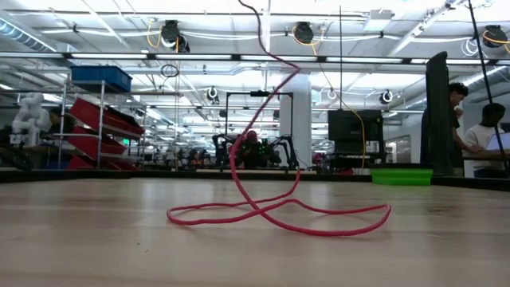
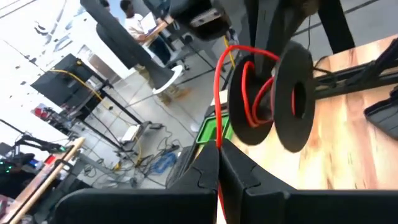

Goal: Coil cords
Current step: Coil the red wire into the spool

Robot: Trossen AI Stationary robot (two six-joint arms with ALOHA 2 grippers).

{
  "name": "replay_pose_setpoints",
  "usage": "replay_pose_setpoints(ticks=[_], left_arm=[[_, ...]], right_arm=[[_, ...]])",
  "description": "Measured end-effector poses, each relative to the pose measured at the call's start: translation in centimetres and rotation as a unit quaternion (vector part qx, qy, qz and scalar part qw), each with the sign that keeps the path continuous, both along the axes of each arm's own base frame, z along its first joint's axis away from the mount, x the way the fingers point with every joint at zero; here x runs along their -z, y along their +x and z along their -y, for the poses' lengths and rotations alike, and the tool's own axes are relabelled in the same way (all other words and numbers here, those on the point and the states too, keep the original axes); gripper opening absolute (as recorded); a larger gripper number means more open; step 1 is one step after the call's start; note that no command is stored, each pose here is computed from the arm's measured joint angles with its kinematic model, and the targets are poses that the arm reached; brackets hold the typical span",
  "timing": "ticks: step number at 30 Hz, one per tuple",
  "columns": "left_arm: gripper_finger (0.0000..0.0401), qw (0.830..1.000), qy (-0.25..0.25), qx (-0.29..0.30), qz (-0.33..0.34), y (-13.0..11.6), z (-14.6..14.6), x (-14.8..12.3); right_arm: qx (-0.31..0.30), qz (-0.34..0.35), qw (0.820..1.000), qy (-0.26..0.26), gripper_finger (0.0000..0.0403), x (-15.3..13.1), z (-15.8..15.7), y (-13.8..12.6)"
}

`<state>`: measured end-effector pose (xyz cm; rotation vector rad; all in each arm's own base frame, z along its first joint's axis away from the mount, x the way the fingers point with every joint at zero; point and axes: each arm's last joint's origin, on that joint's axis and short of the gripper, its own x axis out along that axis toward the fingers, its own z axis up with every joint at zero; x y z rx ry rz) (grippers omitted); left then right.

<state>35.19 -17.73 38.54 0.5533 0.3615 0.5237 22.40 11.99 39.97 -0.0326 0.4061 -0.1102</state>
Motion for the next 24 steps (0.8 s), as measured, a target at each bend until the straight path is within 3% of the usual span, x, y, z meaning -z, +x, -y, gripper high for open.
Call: replay_pose_setpoints(ticks=[13, 24], left_arm=[[0.0001, 0.997, -0.048, -0.043, -0.049, -1.3, -0.7, 2.9], [0.0002, 0.994, -0.081, -0.051, -0.047, -2.0, 0.3, 6.4]], right_arm=[[-0.033, 0.034, 0.999, -0.008, 0.0000, -0.8, -1.3, -0.5], [0.000, 0.053, 0.998, -0.029, 0.0000, -1.1, -1.2, -0.6]])
